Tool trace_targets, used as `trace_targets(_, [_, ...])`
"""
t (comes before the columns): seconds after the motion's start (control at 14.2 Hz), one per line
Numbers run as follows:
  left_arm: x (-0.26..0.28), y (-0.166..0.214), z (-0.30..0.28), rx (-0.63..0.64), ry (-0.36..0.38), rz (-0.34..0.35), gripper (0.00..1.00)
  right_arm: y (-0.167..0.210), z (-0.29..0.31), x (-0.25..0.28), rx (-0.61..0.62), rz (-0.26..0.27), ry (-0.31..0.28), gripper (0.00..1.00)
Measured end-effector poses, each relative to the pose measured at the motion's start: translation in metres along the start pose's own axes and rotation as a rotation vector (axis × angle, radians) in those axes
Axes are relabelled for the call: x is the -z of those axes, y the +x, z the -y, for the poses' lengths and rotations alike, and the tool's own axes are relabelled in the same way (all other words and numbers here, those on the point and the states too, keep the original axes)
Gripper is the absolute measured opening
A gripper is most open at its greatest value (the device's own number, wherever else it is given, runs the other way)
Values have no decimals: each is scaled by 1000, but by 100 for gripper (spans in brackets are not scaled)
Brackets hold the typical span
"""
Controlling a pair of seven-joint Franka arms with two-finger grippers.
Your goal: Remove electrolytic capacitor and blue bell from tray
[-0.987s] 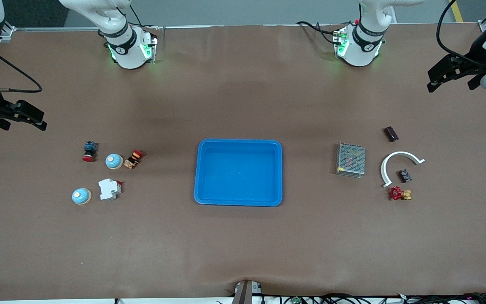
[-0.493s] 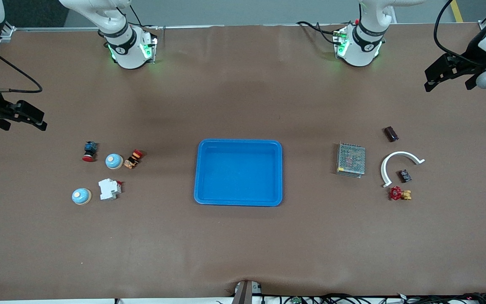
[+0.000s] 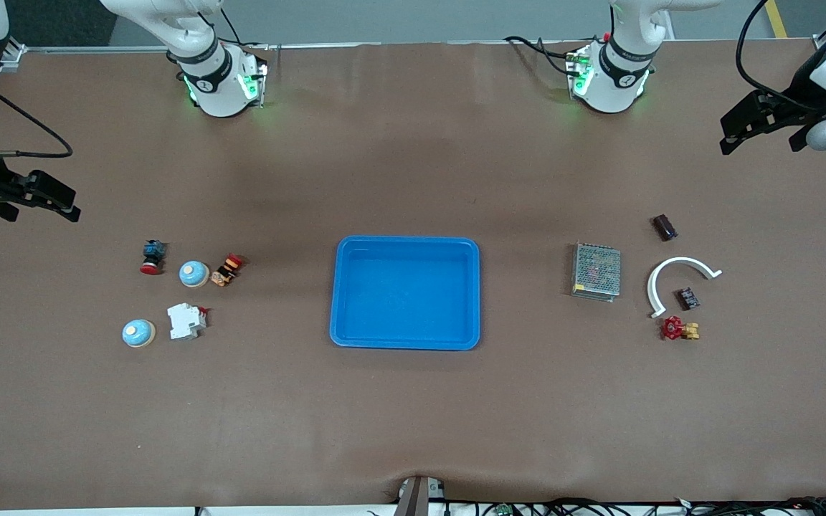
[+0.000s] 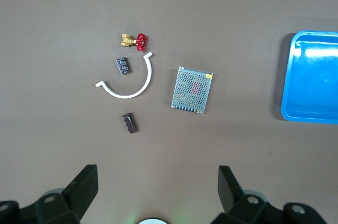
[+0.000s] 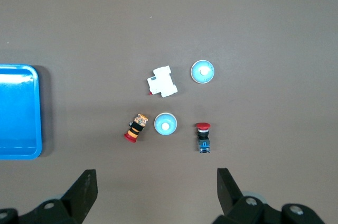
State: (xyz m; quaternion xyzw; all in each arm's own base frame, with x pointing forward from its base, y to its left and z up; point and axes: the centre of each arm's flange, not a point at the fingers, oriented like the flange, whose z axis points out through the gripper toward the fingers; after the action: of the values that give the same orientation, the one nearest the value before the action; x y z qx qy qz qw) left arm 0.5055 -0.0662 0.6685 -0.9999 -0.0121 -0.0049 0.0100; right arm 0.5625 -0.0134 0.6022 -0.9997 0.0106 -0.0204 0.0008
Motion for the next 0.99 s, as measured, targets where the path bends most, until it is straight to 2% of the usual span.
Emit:
trace_targets(0.42, [-1, 0, -1, -1, 0, 2, 100, 0, 6, 2, 9, -5, 0, 100])
trace_targets(0.99, [-2, 1, -1, -1, 1, 5, 100, -10, 6, 34, 5, -81, 2, 100])
